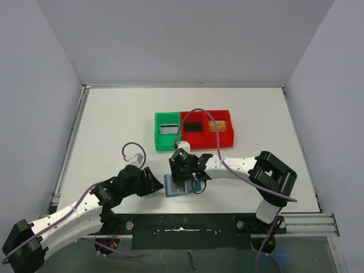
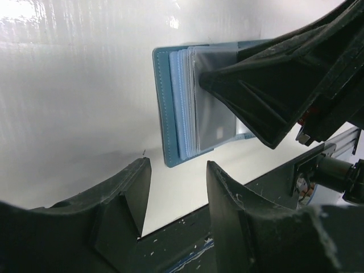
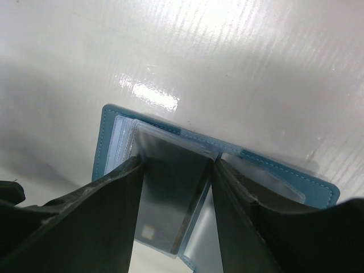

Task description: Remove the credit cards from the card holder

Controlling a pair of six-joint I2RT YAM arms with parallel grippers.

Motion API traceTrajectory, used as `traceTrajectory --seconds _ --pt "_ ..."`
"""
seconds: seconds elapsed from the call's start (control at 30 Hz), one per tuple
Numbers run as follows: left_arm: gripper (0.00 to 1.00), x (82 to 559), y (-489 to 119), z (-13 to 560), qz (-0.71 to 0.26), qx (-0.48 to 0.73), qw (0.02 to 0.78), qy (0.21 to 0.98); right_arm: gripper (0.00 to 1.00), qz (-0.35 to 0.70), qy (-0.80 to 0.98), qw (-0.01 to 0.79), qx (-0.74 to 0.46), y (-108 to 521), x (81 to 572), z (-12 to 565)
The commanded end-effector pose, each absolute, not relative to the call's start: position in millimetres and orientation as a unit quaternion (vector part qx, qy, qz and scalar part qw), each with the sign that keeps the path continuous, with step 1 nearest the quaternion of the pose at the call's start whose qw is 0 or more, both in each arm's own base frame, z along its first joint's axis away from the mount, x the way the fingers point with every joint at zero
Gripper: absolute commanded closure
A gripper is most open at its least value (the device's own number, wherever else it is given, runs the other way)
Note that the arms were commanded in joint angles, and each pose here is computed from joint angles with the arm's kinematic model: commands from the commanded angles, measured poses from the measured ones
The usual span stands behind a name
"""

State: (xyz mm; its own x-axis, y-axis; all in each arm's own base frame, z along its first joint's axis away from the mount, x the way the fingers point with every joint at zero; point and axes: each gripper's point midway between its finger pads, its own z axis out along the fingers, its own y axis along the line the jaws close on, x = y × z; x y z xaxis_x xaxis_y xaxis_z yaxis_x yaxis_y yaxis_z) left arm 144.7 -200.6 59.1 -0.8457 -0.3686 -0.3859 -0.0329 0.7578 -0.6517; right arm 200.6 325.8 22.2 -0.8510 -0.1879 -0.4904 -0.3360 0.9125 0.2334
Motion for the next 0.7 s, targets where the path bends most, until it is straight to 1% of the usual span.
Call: traceTrajectory --seconds 0.0,0.33,0.37,0.5,0.63,0.67 --pt "0.57 146.1 -213.3 82.7 -0.355 -0.089 0.252 0.896 0.51 0.135 0.947 0.212 -0.198 312.8 188.2 4.6" --pt "0.57 150.9 -226.0 89.7 -0.379 -0.088 0.249 0.887 0.53 0.172 0.932 0.222 -0.229 324.6 187.1 20.2" --pt "0.57 151.1 -226.3 90.5 -0.38 -0.09 0.249 0.886 0.51 0.168 0.933 0.222 -0.229 324.0 188.7 21.4" --pt "0.57 153.8 -226.8 92.5 -0.382 -0.095 0.254 0.883 0.38 0.134 0.942 0.22 -0.214 318.8 195.3 26.1" --pt "0.57 159.0 -225.2 91.0 -0.377 -0.109 0.262 0.882 0.3 0.117 0.951 0.203 -0.2 319.4 192.9 24.4" --pt "0.57 160.0 -224.6 90.7 -0.374 -0.112 0.263 0.882 0.3 0.112 0.955 0.194 -0.197 318.4 190.9 21.7"
